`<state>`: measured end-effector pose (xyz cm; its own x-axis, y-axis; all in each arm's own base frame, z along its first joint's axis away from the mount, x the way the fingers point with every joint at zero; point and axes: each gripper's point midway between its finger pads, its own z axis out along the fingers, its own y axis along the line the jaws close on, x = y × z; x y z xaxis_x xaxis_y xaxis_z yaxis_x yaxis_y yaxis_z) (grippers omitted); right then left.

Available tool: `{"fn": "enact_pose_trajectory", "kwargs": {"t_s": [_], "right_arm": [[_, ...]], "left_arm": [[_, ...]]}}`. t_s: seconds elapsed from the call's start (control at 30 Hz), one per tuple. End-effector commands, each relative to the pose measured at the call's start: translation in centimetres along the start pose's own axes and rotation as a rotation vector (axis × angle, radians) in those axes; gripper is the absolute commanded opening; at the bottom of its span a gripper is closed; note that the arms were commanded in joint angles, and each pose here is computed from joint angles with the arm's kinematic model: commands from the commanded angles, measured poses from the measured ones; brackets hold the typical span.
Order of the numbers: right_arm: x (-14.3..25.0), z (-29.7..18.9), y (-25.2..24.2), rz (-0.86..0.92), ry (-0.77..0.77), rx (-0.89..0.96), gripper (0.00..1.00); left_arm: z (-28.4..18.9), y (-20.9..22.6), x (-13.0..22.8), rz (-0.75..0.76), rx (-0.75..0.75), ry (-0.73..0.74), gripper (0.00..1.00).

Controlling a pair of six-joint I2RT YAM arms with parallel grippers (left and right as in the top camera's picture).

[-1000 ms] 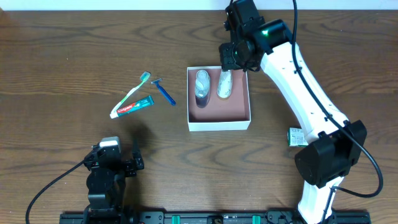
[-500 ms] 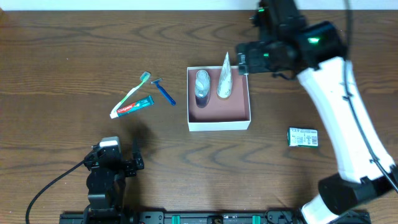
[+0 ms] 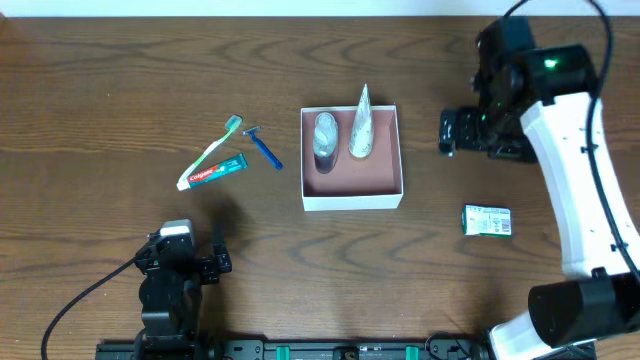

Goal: Pack container
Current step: 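Move the right gripper to the green Dettol soap bar and grasp it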

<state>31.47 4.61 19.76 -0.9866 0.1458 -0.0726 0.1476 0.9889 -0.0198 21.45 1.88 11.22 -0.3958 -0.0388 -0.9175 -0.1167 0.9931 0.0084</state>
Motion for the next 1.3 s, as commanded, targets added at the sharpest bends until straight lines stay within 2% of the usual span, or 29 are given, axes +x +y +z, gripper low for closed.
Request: {"fn": "enact_pose_trajectory", "kwargs": {"t_s": [0.0, 0.33, 0.47, 0.63, 0.77, 0.9, 1.27], "right_arm": [[1.3, 2.7, -0.9, 0.048, 0.069, 0.047, 0.99], [6.9, 8.6, -2.0, 0.105, 0.284, 0.103, 0.98], [8.9, 10.0, -2.5, 0.156, 0.307, 0.12, 0.96], [9.7, 11.2, -2.9, 0.321, 0.214, 0.094, 0.99], [9.6, 12.0, -4.1, 0.59, 0.099, 0.05, 0.99], [9.4, 13.3, -4.9, 0.773, 0.04, -0.029, 0.99], [7.4, 15.4, -7.0, 1.023, -0.028, -0.155, 0.99]], "left_arm": [[0.3, 0.1, 0.7, -0.001, -0.007, 0.013, 0.98], [0.3, 0.1, 0.7, -0.001, -0.007, 0.013, 0.98], [0.3, 0.1, 0.7, -0.001, -0.007, 0.013, 0.98], [0.3, 0.1, 0.7, -0.001, -0.008, 0.013, 0.98], [0.3, 0.1, 0.7, -0.001, -0.007, 0.013, 0.98], [0.3, 0.1, 0.7, -0.001, -0.007, 0.013, 0.98], [0.3, 0.1, 0.7, -0.001, -0.007, 0.013, 0.98]]}}
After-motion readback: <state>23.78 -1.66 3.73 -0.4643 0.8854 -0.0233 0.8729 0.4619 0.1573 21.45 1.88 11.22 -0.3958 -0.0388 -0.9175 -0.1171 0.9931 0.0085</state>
